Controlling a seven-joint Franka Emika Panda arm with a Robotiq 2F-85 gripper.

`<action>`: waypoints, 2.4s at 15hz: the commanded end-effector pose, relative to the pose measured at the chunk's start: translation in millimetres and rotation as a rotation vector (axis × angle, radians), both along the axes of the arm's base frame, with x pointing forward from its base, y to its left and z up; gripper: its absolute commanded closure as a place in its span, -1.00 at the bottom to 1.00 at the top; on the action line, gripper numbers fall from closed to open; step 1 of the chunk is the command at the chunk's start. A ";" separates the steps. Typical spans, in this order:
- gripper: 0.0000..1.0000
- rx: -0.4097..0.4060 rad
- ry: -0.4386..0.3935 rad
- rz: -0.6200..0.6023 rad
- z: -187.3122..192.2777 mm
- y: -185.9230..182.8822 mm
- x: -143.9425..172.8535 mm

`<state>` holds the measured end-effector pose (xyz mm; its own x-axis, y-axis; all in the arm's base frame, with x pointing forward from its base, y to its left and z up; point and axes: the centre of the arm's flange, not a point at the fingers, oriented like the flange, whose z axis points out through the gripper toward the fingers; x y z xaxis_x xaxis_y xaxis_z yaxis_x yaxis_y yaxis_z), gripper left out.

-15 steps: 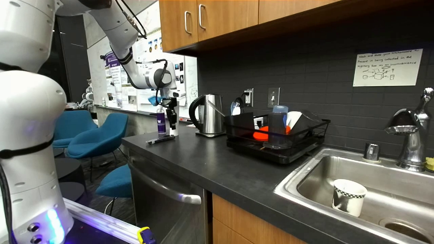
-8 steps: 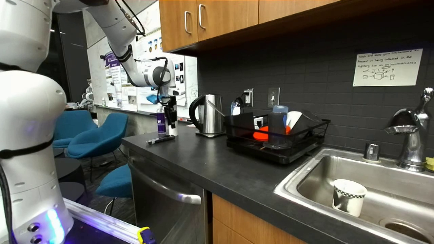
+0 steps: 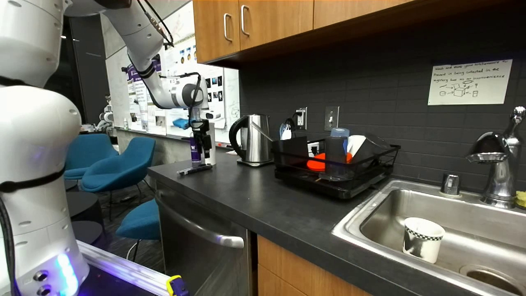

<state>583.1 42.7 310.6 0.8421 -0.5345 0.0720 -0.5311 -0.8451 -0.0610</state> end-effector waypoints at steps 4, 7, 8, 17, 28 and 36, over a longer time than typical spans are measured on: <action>-1.00 -0.062 0.000 0.035 -12.1 7.1 1.3; -1.00 -0.080 0.005 0.042 -19.8 10.3 3.4; -1.00 -0.084 0.005 0.038 -21.8 10.8 4.4; 0.23 -0.065 -0.038 0.015 -8.0 6.9 11.9; 1.00 -0.082 -0.027 -0.005 -18.3 -1.0 13.6; 1.00 -0.075 0.002 -0.012 -27.5 -6.4 -1.9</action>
<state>591.0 37.7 286.7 0.8414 -0.5285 0.1131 -0.5316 -0.8470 -0.0027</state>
